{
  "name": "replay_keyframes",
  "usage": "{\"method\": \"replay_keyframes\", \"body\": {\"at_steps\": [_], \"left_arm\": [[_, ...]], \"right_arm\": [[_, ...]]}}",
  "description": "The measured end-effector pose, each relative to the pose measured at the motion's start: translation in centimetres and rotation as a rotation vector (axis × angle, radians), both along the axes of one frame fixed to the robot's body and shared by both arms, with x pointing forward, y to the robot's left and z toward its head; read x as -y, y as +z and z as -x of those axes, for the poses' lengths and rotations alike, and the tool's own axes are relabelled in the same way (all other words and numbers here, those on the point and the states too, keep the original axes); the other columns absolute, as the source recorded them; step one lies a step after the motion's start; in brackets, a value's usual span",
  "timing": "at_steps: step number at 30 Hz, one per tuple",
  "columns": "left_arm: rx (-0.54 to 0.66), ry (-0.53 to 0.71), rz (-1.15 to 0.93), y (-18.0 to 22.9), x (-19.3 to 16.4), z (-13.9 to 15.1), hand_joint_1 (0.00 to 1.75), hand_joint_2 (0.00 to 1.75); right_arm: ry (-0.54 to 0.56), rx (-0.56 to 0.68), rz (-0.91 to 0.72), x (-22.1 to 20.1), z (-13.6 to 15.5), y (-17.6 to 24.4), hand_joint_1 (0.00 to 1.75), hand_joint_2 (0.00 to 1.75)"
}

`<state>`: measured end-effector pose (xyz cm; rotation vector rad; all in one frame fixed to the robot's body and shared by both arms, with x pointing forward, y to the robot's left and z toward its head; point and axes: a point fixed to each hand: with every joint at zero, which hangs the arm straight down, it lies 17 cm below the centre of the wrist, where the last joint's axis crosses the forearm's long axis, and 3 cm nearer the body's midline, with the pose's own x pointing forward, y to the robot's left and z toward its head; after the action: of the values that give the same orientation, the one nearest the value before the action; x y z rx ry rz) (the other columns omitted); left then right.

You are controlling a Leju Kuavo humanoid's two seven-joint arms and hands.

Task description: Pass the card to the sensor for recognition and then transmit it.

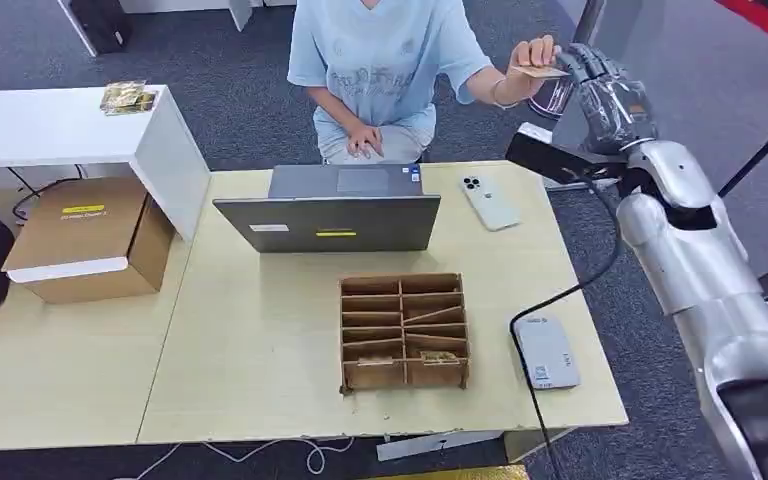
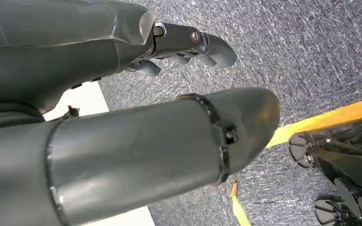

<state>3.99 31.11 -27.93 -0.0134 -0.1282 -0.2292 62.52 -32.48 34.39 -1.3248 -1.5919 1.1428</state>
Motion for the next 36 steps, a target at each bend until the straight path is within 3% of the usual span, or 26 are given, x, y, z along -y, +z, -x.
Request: {"method": "replay_keyframes", "body": {"at_steps": [8,9,10,11,36], "left_arm": [[-0.002,-0.002,0.006,0.0,-0.1,0.0,0.00,0.00],[-0.002,-0.002,0.005,0.0,-0.2,0.0,0.00,0.00],[-0.002,-0.002,0.005,0.0,-0.2,0.0,0.00,0.00],[-0.003,-0.002,0.005,0.0,-0.2,0.1,0.00,0.00],[0.003,0.001,-0.004,0.0,-0.4,0.0,0.00,0.00]], "right_arm": [[0.005,-0.023,-0.013,-1.3,-1.3,-0.2,0.00,1.75],[0.006,-0.023,-0.016,-1.4,-1.4,-0.3,0.19,1.75],[0.008,-0.023,-0.018,-1.5,-1.5,-0.3,1.48,1.75],[0.008,-0.023,-0.021,-1.6,-1.6,-0.2,1.75,1.75],[0.016,0.061,-0.150,-0.5,-1.0,1.6,1.75,1.75]]}}
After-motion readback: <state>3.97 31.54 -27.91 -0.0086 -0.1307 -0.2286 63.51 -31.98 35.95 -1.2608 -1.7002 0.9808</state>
